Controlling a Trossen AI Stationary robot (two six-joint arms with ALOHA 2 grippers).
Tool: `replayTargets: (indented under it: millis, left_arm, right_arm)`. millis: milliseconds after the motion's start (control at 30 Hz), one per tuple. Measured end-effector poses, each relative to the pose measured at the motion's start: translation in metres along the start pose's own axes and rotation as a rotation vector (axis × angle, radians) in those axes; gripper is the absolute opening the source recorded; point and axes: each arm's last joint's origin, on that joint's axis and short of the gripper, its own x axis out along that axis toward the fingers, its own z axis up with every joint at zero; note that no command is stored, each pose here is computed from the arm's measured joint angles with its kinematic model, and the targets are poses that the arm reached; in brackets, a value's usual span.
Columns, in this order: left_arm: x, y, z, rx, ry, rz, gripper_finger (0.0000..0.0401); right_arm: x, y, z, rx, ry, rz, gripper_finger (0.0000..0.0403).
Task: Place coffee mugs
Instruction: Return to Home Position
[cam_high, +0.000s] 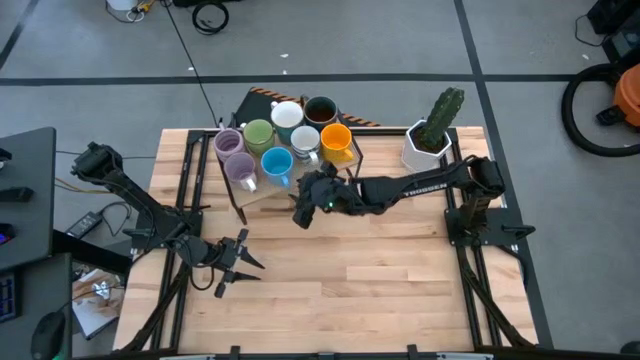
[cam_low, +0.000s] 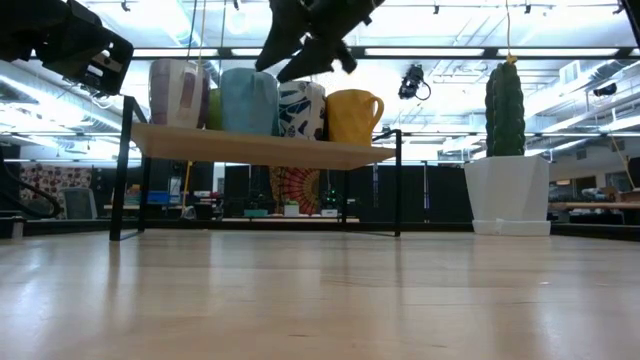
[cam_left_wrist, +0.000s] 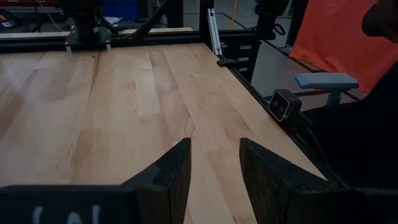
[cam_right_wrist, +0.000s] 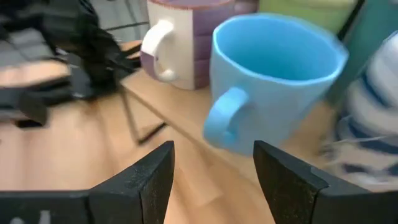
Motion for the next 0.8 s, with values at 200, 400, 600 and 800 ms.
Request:
replayTargets:
  millis: [200,400,600,800]
  left_arm:
    - [0.0,0.0,0.0,0.001,-0.001,0.0,0.0141]
    - [0.0,0.0,0.001,0.0,-0.005,-0.001,0.0141]
    - [-0.002,-0.006,0.008,0.104,-0.087,-0.031,0.0141]
    - [-0.005,-0.013,0.012,0.188,-0.136,-0.059,0.0141]
  right_arm:
    - [-0.011,0.02,-0.007,-0.228,-0.042,-0.173,0.0225]
    - [-0.014,0.026,-0.004,-0.351,-0.068,-0.138,0.0225]
    - [-0.049,0.041,-0.009,-0.483,-0.035,-0.164,0.0224]
    - [-0.103,0.027,-0.006,-0.369,0.058,-0.102,0.0208]
